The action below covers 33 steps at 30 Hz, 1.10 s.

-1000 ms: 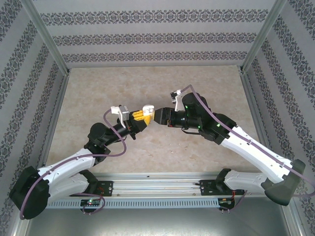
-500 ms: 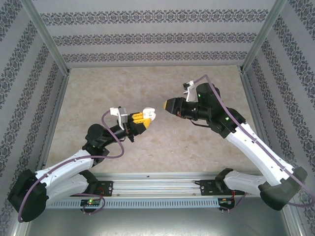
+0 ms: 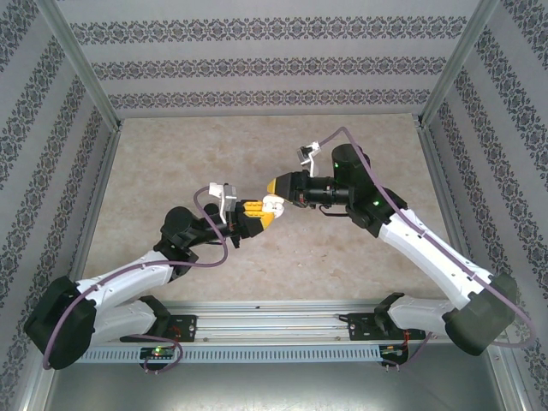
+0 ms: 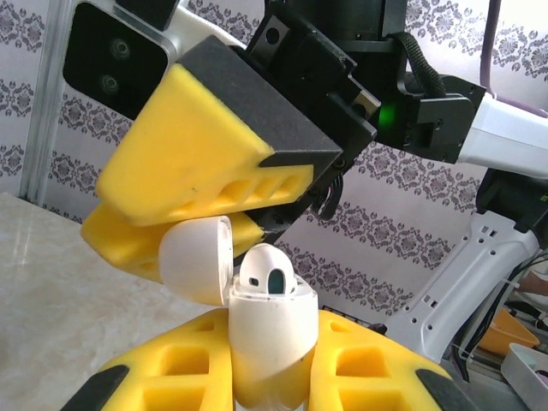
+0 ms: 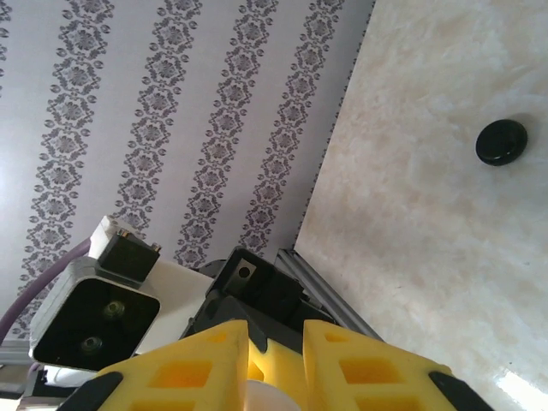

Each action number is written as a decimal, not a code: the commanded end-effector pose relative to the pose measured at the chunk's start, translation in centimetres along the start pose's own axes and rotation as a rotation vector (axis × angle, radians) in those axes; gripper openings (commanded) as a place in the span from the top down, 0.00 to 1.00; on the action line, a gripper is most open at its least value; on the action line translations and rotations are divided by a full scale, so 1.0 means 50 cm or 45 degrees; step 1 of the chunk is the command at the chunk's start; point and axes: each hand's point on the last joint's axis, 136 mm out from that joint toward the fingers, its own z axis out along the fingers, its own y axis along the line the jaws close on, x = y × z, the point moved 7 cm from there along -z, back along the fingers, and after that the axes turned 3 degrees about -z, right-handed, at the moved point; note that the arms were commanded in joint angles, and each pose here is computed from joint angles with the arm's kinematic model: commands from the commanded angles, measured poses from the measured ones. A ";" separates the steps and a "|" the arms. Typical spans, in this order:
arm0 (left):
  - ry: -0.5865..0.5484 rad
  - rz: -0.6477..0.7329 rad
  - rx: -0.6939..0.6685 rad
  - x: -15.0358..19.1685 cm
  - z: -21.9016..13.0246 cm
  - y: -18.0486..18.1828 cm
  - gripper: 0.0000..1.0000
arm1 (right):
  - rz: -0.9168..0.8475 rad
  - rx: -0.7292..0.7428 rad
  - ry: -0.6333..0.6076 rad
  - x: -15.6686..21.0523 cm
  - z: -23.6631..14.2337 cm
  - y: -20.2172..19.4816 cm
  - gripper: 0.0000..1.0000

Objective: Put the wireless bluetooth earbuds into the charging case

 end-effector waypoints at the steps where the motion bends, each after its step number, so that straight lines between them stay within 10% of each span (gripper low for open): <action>1: -0.092 0.018 -0.045 -0.034 -0.002 0.003 1.00 | -0.095 -0.124 0.056 0.018 -0.019 0.048 0.76; 5: 0.018 -0.154 -0.358 -0.009 -0.024 0.067 1.00 | -0.166 -0.014 0.050 0.037 -0.060 0.056 0.76; 16: 0.057 -0.217 -0.472 0.008 -0.029 0.107 1.00 | -0.220 0.269 -0.103 0.038 -0.136 0.005 0.68; 33: 0.466 -0.555 -0.891 0.160 0.012 0.298 1.00 | -0.052 1.102 -0.433 0.073 -0.275 -0.244 0.25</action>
